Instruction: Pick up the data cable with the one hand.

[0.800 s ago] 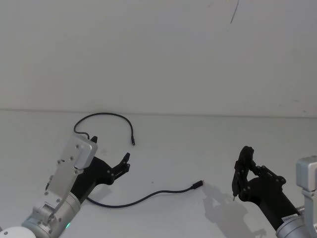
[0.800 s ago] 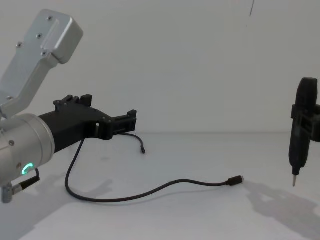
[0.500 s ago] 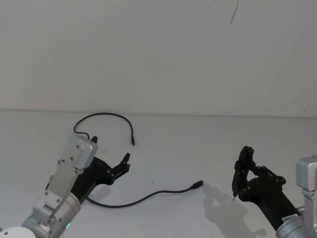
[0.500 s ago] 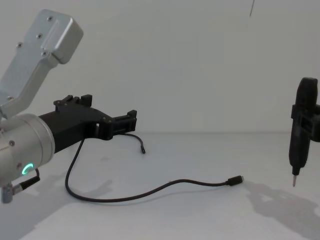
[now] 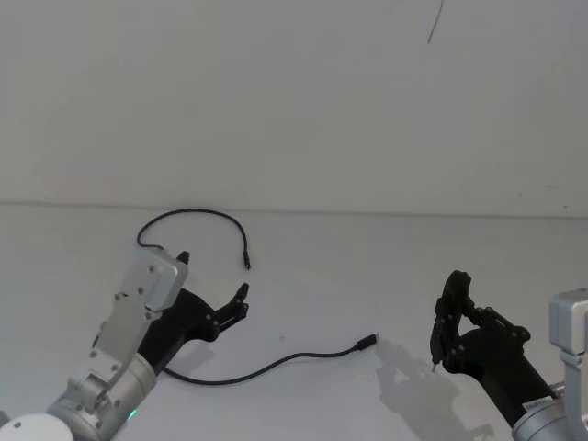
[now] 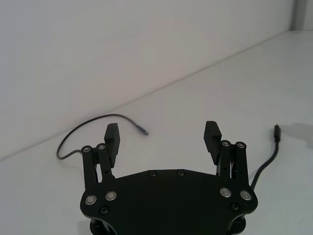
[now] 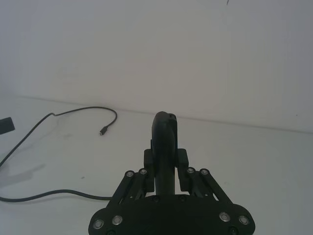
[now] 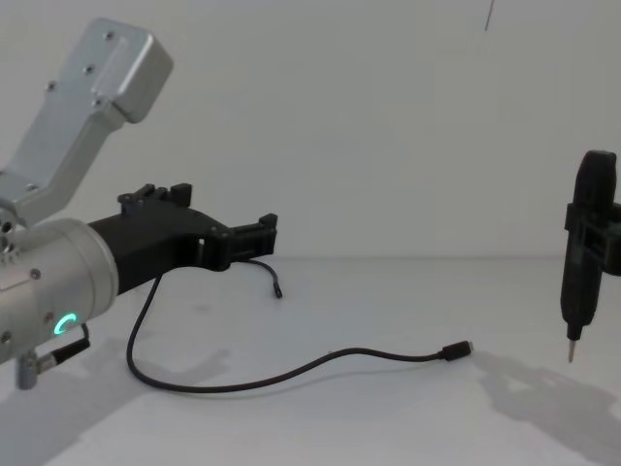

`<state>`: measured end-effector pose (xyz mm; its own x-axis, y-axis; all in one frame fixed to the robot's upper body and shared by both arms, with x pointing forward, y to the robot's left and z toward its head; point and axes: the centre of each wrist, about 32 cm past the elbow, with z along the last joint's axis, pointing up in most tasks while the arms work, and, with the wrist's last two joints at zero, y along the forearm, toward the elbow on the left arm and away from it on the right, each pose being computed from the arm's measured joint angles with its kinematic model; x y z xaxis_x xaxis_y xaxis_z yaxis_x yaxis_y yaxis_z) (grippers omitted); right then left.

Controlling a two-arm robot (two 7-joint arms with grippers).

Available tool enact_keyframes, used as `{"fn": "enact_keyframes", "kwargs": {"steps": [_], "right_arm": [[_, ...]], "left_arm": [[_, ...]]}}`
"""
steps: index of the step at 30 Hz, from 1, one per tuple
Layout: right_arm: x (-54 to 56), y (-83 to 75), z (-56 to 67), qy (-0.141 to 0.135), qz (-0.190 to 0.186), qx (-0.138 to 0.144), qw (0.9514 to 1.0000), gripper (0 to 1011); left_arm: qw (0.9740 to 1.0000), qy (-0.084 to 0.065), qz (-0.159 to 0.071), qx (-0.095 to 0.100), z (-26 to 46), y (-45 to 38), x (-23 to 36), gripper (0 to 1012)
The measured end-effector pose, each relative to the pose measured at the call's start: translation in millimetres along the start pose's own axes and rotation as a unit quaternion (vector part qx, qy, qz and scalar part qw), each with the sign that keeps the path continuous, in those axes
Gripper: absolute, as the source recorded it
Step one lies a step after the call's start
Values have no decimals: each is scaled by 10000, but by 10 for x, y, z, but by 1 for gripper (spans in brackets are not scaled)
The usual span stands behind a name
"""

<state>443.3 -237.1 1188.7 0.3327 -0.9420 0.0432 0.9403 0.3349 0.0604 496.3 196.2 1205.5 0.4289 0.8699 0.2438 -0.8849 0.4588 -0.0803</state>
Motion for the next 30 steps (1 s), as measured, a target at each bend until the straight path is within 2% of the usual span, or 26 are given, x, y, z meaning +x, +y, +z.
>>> {"fn": "enact_keyframes", "kwargs": {"steps": [5, 11, 12, 13, 15, 18, 19, 20, 21, 24, 25, 29, 30], "right_arm": [[0, 0, 0, 0, 0, 0, 10000, 269], [0, 0, 0, 0, 0, 0, 10000, 269], [0, 0, 0, 0, 0, 0, 10000, 269], [0, 0, 0, 0, 0, 0, 10000, 269], [0, 0, 0, 0, 0, -1, 10000, 269], [0, 0, 0, 0, 0, 0, 10000, 269], [0, 0, 0, 0, 0, -1, 10000, 269], [0, 0, 0, 0, 0, 0, 10000, 269], [0, 0, 0, 0, 0, 0, 10000, 269], [0, 0, 0, 1, 0, 0, 10000, 269], [0, 0, 0, 0, 0, 0, 10000, 269], [0, 0, 0, 0, 0, 0, 10000, 269], [0, 0, 0, 0, 0, 0, 10000, 269]], "left_arm": [[9998, -10, -201, -1, 6, -71, 5, 1000], [9983, -58, -586, 48, 14, -205, 17, 1000], [9974, -78, -707, 72, 16, -251, 21, 1000], [9974, -78, -707, 72, 16, -251, 21, 1000], [9954, -118, -937, 135, 15, -338, 28, 1000], [9933, -157, -1125, 198, 12, -410, 40, 1000], [9916, -183, -1262, 238, 11, -456, 44, 1000], [9909, -190, -1312, 251, 11, -470, 45, 1000], [9888, -224, -1445, 303, 6, -524, 49, 1000], [9853, -279, -1646, 356, 16, -599, 66, 1000], [9822, -313, -1799, 432, -3, -642, 72, 1000], [9766, -379, -2050, 524, -7, -727, 87, 1000], [9736, -417, -2168, 579, -9, -771, 99, 1000]]}}
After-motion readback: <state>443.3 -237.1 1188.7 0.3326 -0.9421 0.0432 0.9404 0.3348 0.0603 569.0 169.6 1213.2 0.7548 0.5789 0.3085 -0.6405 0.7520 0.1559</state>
